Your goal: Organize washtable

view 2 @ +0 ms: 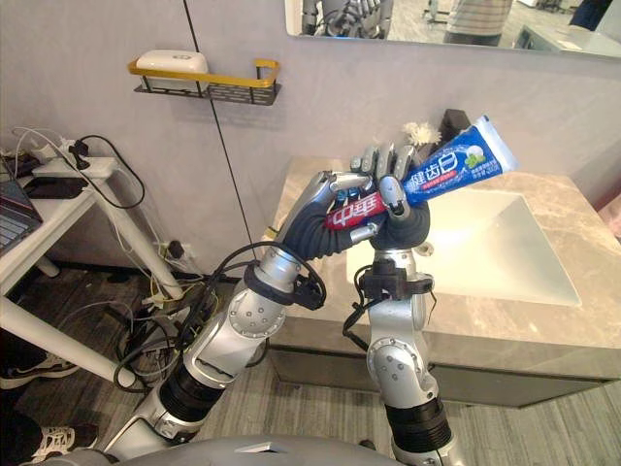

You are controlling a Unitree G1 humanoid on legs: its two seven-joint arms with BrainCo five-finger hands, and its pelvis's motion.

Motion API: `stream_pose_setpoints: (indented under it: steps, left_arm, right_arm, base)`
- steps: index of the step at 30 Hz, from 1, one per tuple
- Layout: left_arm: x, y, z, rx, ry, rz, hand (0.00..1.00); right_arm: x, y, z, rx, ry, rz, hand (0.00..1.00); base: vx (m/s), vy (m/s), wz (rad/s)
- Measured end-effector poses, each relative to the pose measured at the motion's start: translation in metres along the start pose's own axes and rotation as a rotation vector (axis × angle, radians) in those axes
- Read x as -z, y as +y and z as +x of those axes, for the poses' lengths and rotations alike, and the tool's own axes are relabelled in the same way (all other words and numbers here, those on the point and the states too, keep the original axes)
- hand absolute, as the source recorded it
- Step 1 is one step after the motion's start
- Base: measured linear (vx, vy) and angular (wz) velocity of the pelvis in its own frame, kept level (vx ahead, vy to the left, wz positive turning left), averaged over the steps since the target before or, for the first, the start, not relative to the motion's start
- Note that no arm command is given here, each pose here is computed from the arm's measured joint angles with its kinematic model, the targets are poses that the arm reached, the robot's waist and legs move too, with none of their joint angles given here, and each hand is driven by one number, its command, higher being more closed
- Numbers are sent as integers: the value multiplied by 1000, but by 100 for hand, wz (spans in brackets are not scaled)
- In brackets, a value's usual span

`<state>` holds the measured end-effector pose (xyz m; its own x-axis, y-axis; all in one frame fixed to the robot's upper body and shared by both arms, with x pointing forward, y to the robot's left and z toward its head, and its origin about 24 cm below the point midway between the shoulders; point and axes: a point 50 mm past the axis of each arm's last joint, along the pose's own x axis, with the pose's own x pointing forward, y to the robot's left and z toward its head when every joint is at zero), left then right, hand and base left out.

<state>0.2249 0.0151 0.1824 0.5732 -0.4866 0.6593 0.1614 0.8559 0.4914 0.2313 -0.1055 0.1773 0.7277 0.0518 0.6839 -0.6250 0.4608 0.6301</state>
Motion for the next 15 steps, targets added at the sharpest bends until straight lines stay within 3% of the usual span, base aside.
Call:
stream_pose_setpoints:
  steps: [11,12,15]
  left_arm:
    - [2,-2,0,8,3,-4,100]
    - [2,-2,0,7,5,-5,0]
    - [3,-3,0,14,10,-8,0]
  right_arm:
    - [-4,-2,0,10,-13,-47,100]
    - [-4,-2,1,11,-14,-53,100]
    - [-7,-5,1,21,-25,-67,100]
  base:
    - [0,0,0]
    - [0,0,0]
    - [0,0,0]
